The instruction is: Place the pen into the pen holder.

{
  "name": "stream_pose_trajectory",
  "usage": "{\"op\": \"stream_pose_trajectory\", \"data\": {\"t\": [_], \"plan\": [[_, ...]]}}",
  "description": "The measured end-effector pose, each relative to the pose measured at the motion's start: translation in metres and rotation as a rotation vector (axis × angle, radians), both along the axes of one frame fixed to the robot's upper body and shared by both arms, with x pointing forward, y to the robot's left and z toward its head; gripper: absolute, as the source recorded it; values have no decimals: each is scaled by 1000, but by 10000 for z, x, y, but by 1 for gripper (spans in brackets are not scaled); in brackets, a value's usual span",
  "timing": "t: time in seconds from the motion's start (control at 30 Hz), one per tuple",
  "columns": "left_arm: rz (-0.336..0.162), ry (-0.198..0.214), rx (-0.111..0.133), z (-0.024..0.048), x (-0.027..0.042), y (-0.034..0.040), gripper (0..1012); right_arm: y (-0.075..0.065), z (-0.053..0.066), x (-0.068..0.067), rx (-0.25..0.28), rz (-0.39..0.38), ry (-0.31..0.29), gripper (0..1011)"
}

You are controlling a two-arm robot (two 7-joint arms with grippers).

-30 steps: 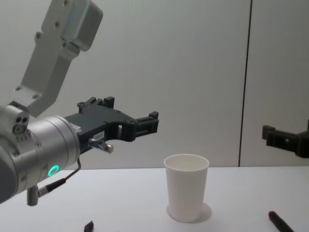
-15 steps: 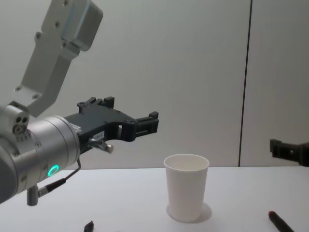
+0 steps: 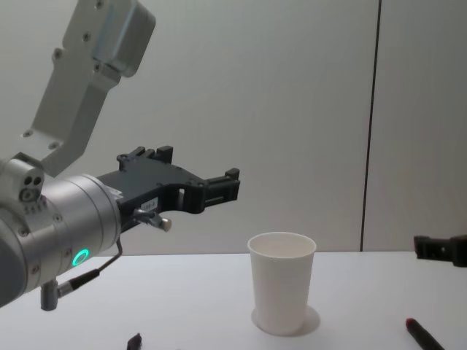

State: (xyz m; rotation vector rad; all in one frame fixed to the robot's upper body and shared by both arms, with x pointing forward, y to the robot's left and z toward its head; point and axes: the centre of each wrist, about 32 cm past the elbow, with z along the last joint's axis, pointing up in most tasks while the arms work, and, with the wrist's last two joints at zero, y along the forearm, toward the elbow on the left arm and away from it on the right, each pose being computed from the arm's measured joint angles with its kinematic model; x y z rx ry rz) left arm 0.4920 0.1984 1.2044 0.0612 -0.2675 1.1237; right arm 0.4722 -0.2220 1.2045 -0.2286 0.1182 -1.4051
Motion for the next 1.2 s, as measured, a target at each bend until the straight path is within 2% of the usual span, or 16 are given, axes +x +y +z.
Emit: {"op": "stream_pose_trajectory", "data": {"t": [0.43, 0.6, 0.77, 1.2], "plan": [[0, 0, 0, 0, 0, 0, 1004, 45, 47, 311, -8, -12, 143, 1001], [0, 0, 0, 0, 0, 0, 1004, 56, 42, 393, -8, -17, 183, 1002], [0, 0, 0, 0, 0, 0, 1004, 62, 2, 514, -9, -28, 244, 1002], [0, 0, 0, 0, 0, 0, 1004, 66, -99, 704, -23, -50, 327, 1002]]}}
